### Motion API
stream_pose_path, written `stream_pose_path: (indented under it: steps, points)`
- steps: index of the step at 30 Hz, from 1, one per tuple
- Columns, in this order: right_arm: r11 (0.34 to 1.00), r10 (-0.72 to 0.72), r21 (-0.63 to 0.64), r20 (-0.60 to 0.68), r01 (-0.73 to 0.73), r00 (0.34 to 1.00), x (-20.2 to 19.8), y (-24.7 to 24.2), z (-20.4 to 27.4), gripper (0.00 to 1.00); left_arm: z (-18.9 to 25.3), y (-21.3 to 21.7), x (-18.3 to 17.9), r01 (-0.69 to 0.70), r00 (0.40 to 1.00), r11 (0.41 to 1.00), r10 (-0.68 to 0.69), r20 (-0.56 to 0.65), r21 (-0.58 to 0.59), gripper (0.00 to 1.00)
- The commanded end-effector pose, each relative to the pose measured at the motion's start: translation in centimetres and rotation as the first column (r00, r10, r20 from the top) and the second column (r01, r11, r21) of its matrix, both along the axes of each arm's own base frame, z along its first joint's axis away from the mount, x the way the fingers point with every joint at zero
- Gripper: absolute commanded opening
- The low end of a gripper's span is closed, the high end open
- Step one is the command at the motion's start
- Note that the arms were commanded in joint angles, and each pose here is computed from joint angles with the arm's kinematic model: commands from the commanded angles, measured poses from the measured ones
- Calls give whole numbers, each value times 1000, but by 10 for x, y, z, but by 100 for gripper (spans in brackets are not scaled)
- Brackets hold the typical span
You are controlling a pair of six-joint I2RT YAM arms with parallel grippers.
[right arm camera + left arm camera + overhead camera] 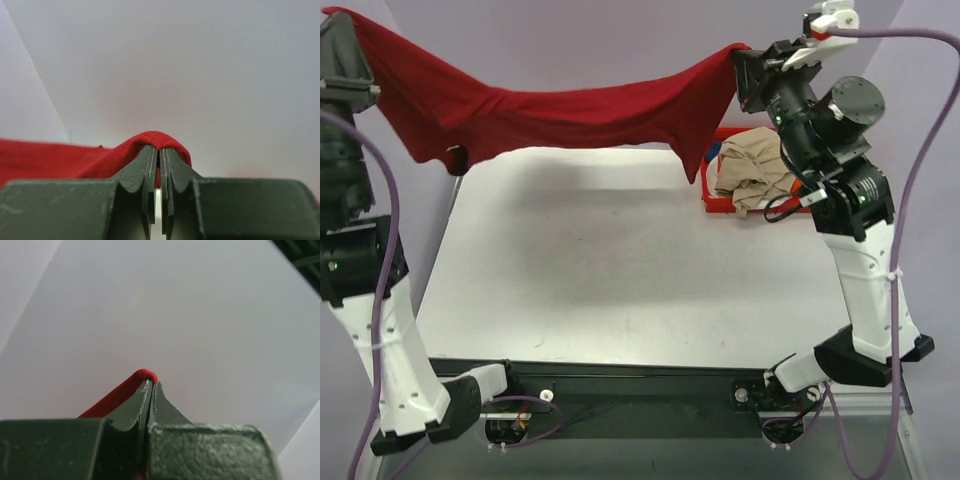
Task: Fold and stack the t-shirts
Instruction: Flatten out the tshirt
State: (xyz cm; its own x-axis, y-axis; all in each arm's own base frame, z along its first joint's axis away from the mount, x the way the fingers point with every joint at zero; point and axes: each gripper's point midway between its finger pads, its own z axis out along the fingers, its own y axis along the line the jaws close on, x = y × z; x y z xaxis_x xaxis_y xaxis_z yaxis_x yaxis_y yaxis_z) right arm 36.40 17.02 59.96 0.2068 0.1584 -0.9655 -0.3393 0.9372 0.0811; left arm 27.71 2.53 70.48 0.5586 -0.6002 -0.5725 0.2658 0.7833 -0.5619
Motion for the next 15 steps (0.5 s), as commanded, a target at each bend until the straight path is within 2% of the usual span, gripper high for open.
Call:
stream_pose_path:
  steps: [1,6,10,11,14,15]
  points:
    - [999,-29,20,149,26,988,-26,-11,41,0,38,6,-53,-108,984,994,102,145,35,0]
    - [999,-18,53,247,4,969,-61,-22,69,0,61,1,-91,-139,965,989,122,233,56,0]
    - [995,-4,94,290,-24,957,-75,-25,83,0,68,-1,-97,-146,955,987,124,270,64,0]
    - [995,-3,98,286,-26,958,-73,-24,81,0,68,1,-92,-153,955,986,130,268,65,0]
    - [996,-37,88,238,16,971,-49,-19,65,0,49,9,-45,-143,975,988,129,179,66,0]
    - [996,-58,81,219,41,974,-38,-22,58,0,34,14,-11,-131,985,989,123,118,66,0]
